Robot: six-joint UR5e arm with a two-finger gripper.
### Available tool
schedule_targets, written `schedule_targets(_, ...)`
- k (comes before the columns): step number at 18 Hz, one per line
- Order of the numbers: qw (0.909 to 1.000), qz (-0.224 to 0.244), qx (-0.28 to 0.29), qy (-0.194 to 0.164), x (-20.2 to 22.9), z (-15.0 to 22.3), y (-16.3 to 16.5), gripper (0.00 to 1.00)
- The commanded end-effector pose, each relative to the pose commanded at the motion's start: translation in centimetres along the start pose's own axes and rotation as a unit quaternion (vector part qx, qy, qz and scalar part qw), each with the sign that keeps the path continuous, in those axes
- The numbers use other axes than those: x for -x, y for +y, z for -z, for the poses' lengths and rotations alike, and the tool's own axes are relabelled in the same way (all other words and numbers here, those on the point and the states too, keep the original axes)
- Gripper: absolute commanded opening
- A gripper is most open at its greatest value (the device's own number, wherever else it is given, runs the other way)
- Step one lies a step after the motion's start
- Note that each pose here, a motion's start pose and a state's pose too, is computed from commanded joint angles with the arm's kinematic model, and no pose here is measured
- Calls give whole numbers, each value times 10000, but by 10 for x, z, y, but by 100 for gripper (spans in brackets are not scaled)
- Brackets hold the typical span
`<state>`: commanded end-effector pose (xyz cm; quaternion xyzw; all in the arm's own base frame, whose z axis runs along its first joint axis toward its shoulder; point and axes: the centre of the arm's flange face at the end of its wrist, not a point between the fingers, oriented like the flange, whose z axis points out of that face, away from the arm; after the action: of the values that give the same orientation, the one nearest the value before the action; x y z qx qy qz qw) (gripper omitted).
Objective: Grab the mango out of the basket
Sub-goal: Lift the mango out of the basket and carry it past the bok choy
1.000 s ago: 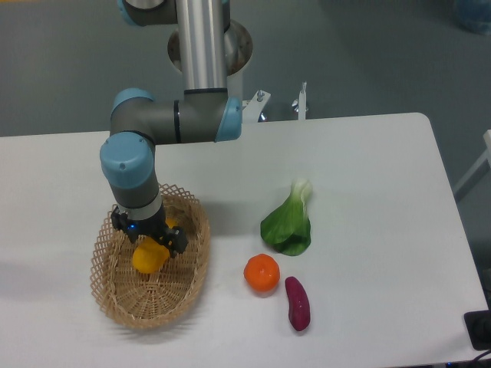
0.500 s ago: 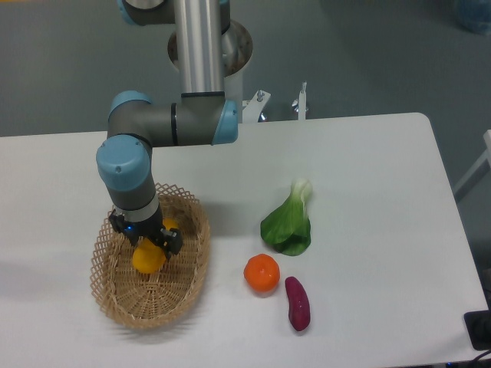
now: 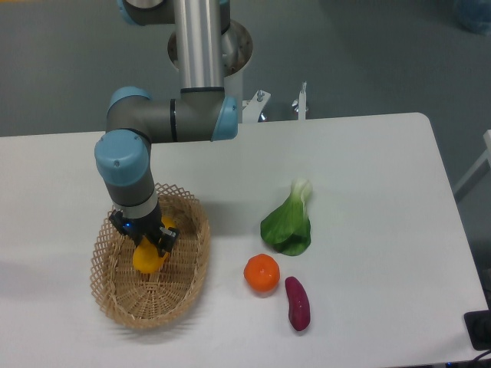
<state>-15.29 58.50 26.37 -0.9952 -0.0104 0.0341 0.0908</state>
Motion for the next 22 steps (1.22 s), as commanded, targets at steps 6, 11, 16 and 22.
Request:
schedule_targets(6, 9980, 465, -283, -332, 79, 51, 21, 39)
schedule_targets(11, 9977, 481, -224, -415, 159, 83, 49, 39)
schedule_targets(16, 9986, 347, -112, -386, 226, 113, 86, 39)
schedule_targets(22, 9987, 139, -42, -497, 283, 123, 135, 39)
